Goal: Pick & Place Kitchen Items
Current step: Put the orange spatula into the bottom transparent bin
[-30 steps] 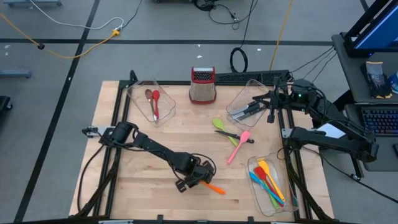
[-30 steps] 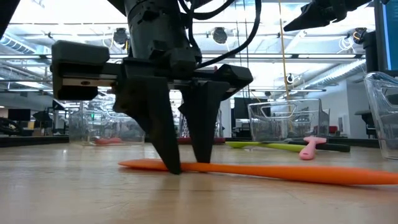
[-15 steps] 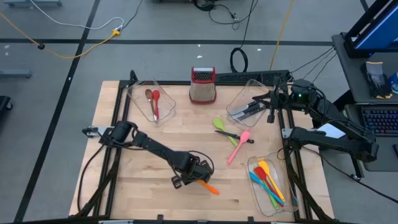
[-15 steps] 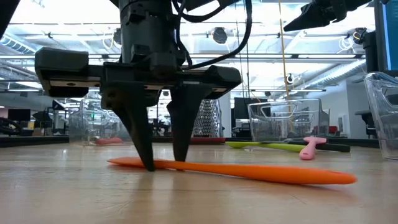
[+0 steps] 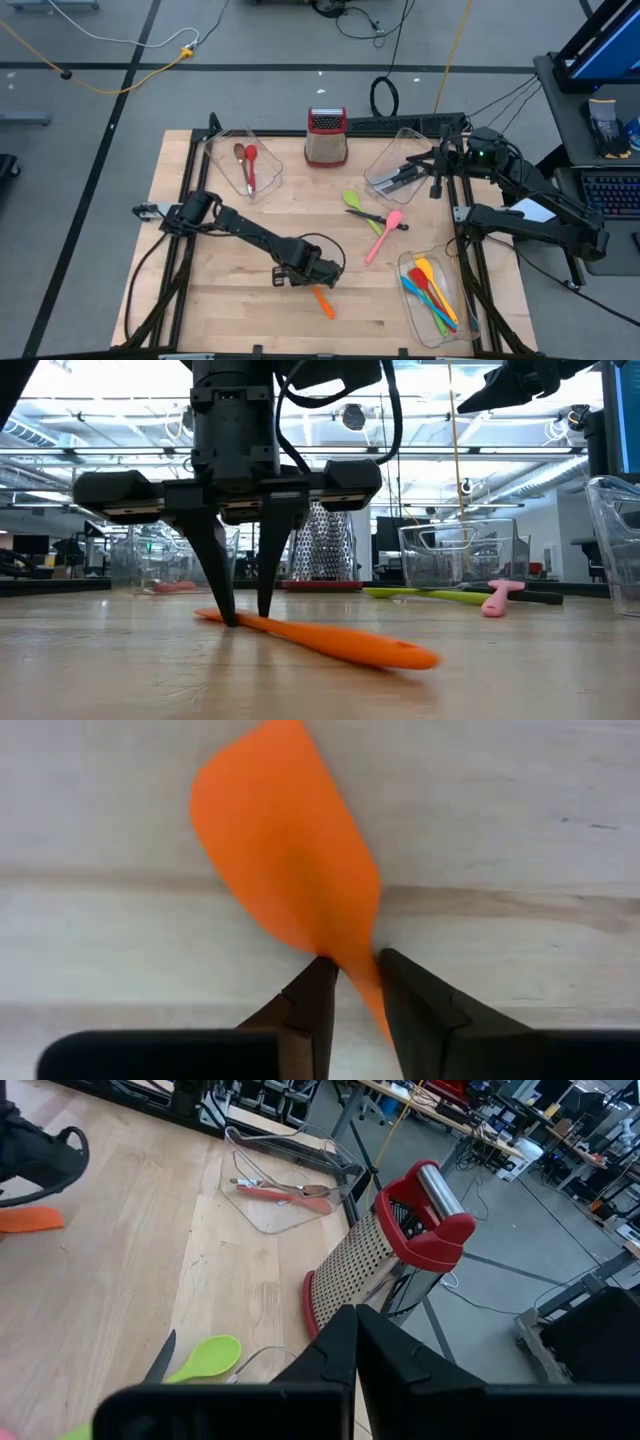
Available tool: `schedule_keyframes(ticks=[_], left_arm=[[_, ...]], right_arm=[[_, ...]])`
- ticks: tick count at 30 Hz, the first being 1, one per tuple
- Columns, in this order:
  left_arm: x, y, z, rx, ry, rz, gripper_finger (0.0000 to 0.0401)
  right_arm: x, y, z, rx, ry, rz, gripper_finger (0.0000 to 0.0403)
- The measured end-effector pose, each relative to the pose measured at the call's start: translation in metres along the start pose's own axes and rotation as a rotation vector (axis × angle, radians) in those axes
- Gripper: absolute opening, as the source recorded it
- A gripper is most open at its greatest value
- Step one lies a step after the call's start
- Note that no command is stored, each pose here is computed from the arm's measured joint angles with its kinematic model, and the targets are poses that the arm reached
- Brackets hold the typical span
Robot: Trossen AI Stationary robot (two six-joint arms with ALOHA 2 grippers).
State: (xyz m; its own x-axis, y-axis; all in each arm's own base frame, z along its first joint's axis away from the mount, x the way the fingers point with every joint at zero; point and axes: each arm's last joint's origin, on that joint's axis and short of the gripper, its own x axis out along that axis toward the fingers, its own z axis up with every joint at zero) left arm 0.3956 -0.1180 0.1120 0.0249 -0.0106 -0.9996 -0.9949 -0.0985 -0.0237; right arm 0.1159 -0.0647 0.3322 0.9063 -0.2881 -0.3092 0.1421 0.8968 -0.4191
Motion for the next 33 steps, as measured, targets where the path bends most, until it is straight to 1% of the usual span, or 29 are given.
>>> schedule_keyframes(ticks=[5, 9, 12, 15, 20, 23, 27, 33], left_arm=[[0.0, -0.002, 0.008, 0.157, -0.006, 0.008, 0.0087], [-0.003, -0.002, 0.01, 0.224, 0.01, 0.01, 0.0087], [-0.008, -0.001, 0.01, 0.221, 0.018, 0.003, 0.0088], [-0.018, 0.003, 0.01, 0.188, -0.005, -0.008, 0.0088], [-0.032, 0.008, 0.016, 0.107, -0.093, -0.019, 0.0088], [-0.036, 0.008, 0.019, 0.069, -0.141, -0.048, 0.0088], [-0.037, 0.005, 0.019, 0.049, -0.132, -0.083, 0.0088], [-0.038, 0.003, 0.018, 0.033, -0.121, -0.099, 0.0088]], right_arm=[[0.0, 0.0, 0.0, 0.0, 0.0, 0.0, 0.0], [0.0, 0.0, 0.0, 0.004, 0.0, 0.0, 0.0], [0.0, 0.0, 0.0, 0.027, 0.0, 0.0, 0.0], [0.0, 0.0, 0.0, 0.029, 0.001, 0.001, 0.0], [0.002, 0.0, 0.0, 0.029, 0.005, 0.003, 0.0], [0.003, 0.0, -0.001, 0.03, 0.009, 0.005, 0.0], [0.003, 0.0, -0.001, 0.031, 0.012, 0.007, 0.0], [0.004, 0.0, -0.001, 0.03, 0.012, 0.007, 0.0]])
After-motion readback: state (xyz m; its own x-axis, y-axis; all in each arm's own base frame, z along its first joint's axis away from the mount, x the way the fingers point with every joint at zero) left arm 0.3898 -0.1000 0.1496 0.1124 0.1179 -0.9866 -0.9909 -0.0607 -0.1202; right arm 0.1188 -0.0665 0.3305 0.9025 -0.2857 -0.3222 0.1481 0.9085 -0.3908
